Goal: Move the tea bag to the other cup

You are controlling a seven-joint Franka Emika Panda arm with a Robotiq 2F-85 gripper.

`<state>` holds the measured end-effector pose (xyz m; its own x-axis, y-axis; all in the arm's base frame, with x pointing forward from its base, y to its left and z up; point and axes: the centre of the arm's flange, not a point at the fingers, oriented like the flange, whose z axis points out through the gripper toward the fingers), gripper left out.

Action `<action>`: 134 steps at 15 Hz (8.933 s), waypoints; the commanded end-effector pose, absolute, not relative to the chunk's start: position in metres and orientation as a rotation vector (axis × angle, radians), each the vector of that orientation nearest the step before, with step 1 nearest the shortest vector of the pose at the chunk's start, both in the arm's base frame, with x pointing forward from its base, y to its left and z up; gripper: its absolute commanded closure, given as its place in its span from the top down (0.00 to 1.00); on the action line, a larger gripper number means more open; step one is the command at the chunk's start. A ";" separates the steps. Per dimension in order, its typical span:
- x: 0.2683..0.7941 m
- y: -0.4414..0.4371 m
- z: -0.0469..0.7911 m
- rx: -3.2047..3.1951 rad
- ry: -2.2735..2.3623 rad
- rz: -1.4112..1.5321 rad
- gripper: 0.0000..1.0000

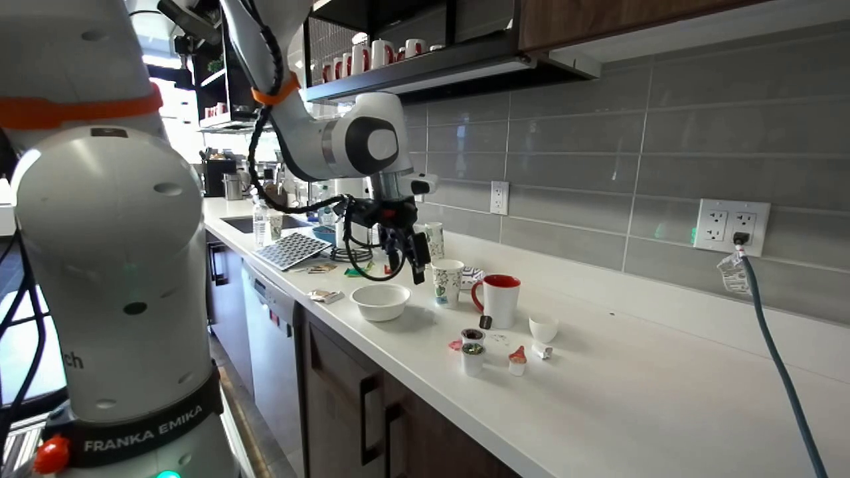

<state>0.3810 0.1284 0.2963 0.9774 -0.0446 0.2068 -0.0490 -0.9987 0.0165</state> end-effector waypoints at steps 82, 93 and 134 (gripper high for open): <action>0.544 0.092 0.154 2.927 0.007 0.528 0.58; 0.557 0.099 0.148 2.939 0.018 0.542 0.98; 0.557 0.103 0.253 2.749 -0.018 0.499 0.00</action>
